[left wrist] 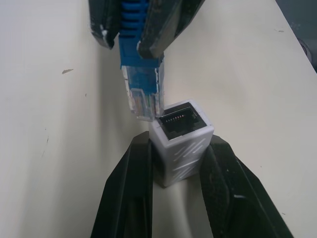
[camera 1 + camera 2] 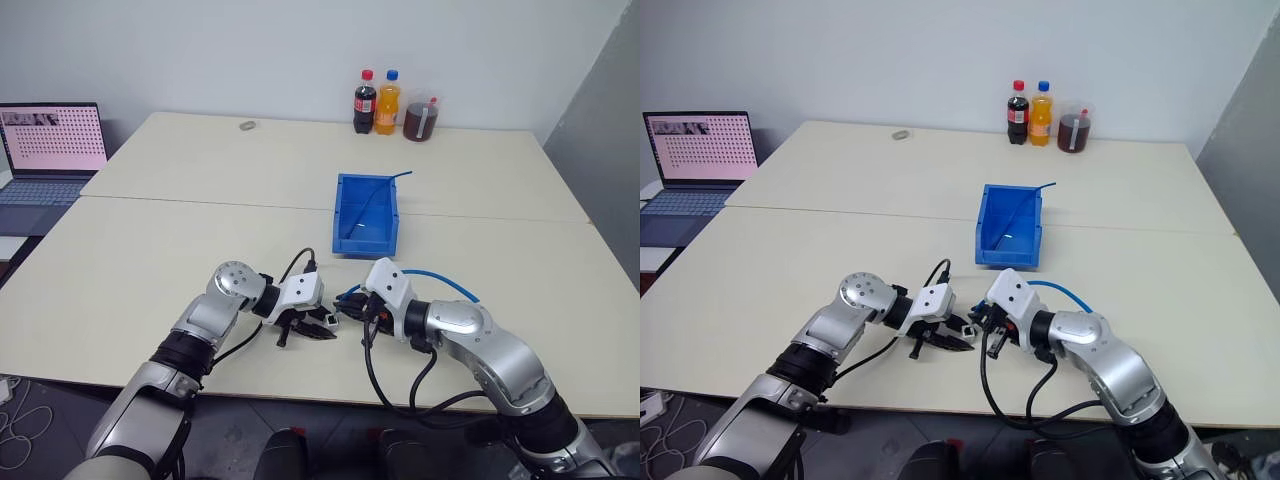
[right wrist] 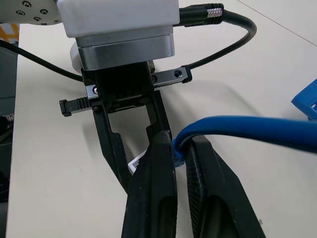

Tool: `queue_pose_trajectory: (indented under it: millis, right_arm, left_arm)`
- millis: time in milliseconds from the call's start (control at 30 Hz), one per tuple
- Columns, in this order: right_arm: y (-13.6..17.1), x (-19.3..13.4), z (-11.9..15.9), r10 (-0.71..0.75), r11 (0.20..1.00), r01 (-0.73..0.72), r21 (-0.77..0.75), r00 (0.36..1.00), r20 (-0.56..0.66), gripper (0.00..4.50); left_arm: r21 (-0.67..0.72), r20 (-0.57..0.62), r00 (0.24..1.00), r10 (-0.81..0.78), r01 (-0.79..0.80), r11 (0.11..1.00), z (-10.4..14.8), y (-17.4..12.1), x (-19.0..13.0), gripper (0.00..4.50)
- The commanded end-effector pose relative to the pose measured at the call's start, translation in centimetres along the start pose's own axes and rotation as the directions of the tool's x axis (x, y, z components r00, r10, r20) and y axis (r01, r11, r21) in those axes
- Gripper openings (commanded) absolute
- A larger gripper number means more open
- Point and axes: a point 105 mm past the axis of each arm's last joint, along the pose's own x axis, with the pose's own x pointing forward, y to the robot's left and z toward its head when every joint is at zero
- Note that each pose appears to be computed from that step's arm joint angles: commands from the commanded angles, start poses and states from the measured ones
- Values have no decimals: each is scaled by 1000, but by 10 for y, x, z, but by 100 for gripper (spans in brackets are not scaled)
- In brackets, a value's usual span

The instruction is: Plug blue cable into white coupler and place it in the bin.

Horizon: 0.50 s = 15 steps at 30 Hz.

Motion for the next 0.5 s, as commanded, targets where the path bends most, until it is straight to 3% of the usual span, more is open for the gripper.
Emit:
queue_pose_trajectory:
  millis: [33, 500]
  right_arm:
    - [10, -2, 6, 50, 998, -49, -28, 998, 31, 0]
    - [5, -2, 5, 88, 987, -80, -136, 995, 50, 0]
  left_arm:
    - [-45, -42, 998, -57, 55, 997, -13, -10, 11, 97]
    - [-41, -52, 996, -75, 72, 997, -15, -11, 9, 97]
